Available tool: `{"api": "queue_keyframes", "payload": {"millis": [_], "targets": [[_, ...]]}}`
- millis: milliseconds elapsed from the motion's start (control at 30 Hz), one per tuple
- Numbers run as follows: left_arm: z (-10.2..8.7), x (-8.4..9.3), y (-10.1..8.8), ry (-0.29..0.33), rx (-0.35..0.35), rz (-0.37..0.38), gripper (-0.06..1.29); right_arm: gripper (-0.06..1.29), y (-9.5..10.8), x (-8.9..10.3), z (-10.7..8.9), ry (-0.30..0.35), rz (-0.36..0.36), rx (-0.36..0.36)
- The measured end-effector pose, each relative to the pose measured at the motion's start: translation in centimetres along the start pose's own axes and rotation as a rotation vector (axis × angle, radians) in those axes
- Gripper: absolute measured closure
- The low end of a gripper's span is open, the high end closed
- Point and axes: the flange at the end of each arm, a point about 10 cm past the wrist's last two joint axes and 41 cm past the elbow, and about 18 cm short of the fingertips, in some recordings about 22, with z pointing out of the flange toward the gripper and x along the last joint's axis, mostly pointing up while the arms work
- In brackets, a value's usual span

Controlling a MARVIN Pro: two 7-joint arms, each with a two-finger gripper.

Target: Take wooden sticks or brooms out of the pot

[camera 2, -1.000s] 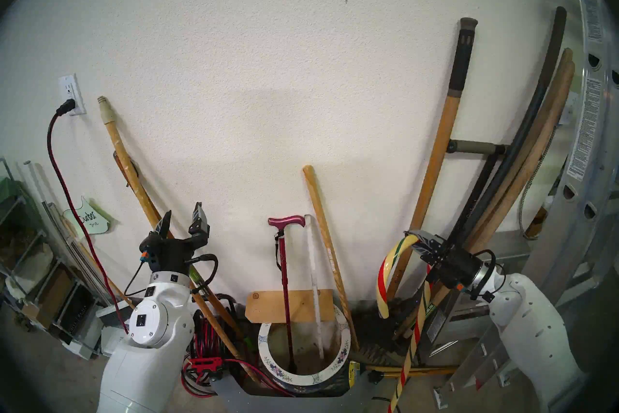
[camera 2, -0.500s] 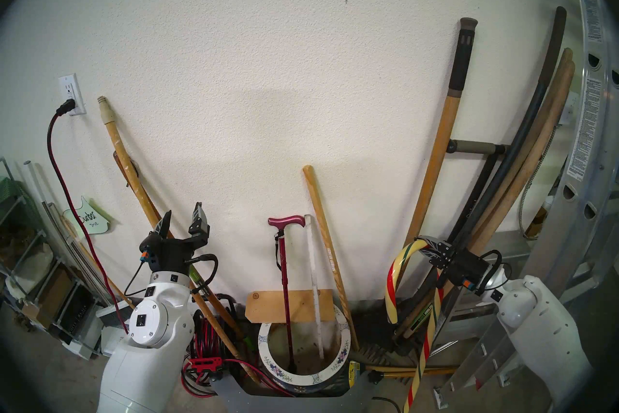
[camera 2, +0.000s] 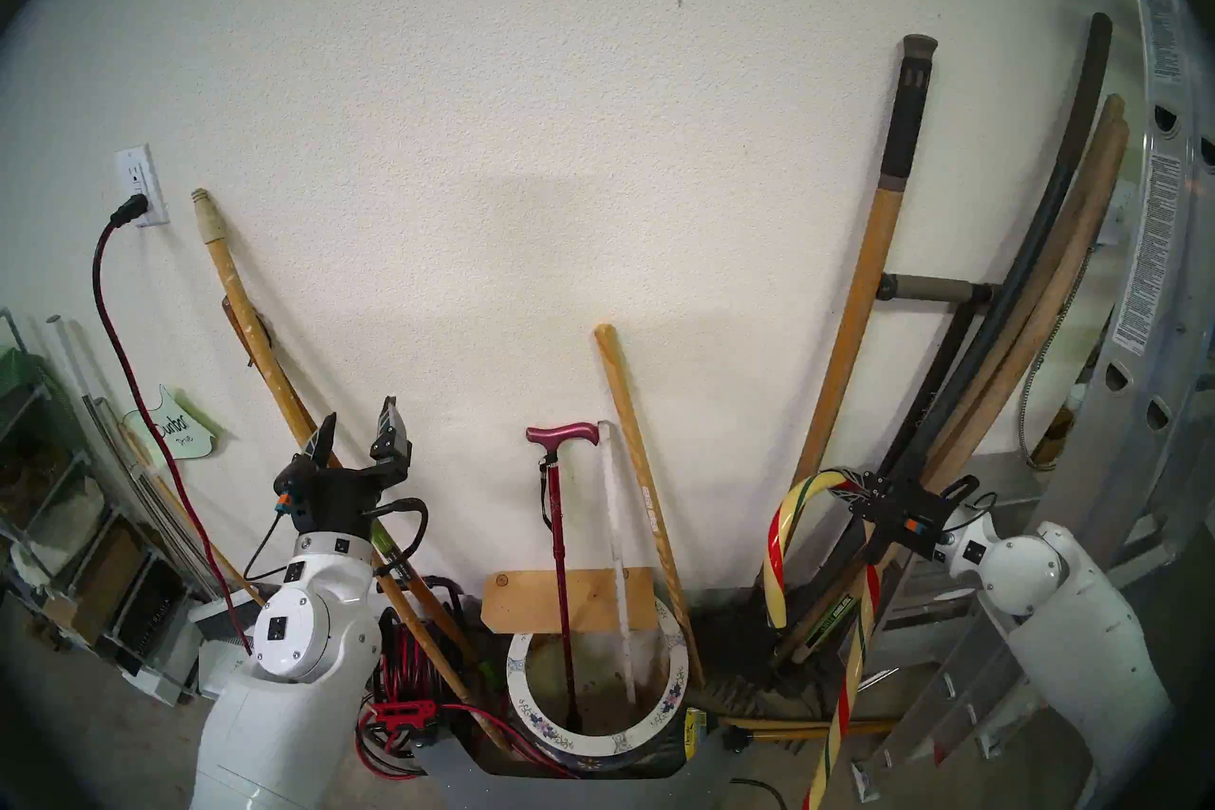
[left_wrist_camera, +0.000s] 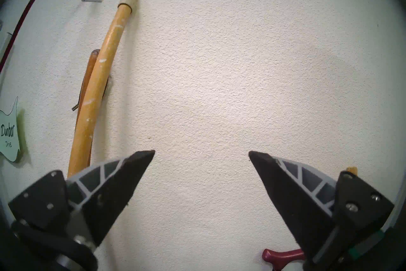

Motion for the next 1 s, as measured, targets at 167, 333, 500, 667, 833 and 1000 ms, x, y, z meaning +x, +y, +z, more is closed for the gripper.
{"api": "queue_keyframes", "payload": {"millis": [167,333,500,667,833,1000], "targets": [[0.0,0.0,0.0,0.000,0.000,0.000,0.00,1.14,0.5,-0.3,0.8,-0.047,0.035,-0.032],[0.0,0.0,0.0,0.000,0.000,0.000,0.00,1.14,0.8,0.1,1.9,-0.048,0.055,-0.094],[0.0,0.0,0.0,0.000,0.000,0.000,0.00,1.14,0.9,0.9,3.3,-0.037,0.035,-0.140],[0.0,0.0,0.0,0.000,0.000,0.000,0.00,1.15,0.4,1.0,4.5,-0.038,-0.041,-0.165],[0.0,0.0,0.0,0.000,0.000,0.000,0.00,1.15,-0.2,0.7,5.2,-0.043,-0.146,-0.186],[0.0,0.0,0.0,0.000,0.000,0.000,0.00,1.15,-0.7,0.3,5.8,-0.047,-0.222,-0.216]]}}
